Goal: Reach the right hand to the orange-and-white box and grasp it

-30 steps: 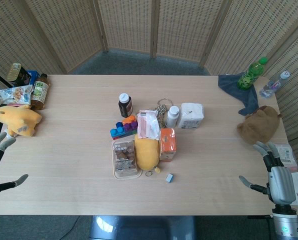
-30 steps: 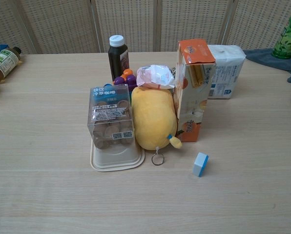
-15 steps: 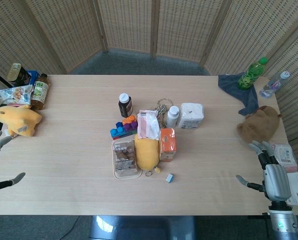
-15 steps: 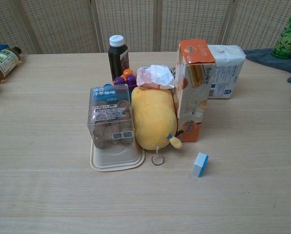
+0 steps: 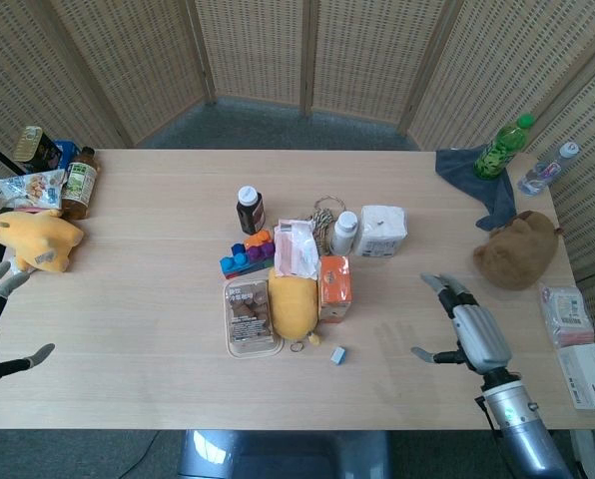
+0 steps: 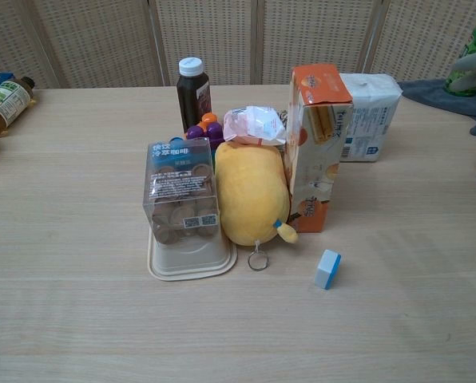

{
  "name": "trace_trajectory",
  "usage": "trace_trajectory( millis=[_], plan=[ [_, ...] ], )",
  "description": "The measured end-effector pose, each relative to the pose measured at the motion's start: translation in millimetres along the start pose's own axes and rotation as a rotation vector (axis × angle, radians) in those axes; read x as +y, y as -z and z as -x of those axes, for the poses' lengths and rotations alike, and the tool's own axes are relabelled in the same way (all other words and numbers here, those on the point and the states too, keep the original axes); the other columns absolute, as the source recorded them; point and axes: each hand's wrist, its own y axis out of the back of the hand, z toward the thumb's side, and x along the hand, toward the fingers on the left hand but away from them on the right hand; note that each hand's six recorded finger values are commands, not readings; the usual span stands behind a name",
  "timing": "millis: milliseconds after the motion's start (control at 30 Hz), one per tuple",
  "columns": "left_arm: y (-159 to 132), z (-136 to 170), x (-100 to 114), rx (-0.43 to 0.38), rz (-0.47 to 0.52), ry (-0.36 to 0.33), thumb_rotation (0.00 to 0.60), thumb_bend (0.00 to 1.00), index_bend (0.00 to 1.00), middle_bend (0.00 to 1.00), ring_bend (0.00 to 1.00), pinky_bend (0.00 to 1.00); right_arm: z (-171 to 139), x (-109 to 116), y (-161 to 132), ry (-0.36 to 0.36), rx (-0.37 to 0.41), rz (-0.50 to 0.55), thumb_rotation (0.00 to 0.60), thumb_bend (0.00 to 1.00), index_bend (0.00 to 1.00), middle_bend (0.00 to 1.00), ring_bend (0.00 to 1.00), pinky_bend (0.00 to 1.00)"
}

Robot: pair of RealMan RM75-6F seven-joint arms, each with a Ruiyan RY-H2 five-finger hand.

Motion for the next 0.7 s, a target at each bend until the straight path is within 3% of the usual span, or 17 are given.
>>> trace_trajectory(
  millis=[133, 433, 700],
  plan=[
    [0.8, -0.5, -0.2, 0.001, 0.001, 0.003, 0.6, 0.0, 0.17, 0.0, 0.0, 0.0, 22.8, -5.0, -22.6, -0.058, 0.034, -0.02, 0.6, 0.0, 0.0, 0.0, 0.0, 0.0],
    [2.6, -2.3, -0.2, 0.007, 0.002, 0.004, 0.6, 0.0, 0.17, 0.0, 0.0, 0.0, 67.4, -9.1, -62.5, -0.038, 0.067, -0.11, 0.6, 0.0, 0.0, 0.0, 0.0, 0.0],
    [2.5, -2.1, -3.1, 0.006, -0.006, 0.011, 0.6, 0.0, 0.17, 0.0, 0.0, 0.0, 95.5, -26.4, -88.3, -0.049, 0.051, -0.09, 0.6, 0.0, 0.0, 0.0, 0.0, 0.0]
  ],
)
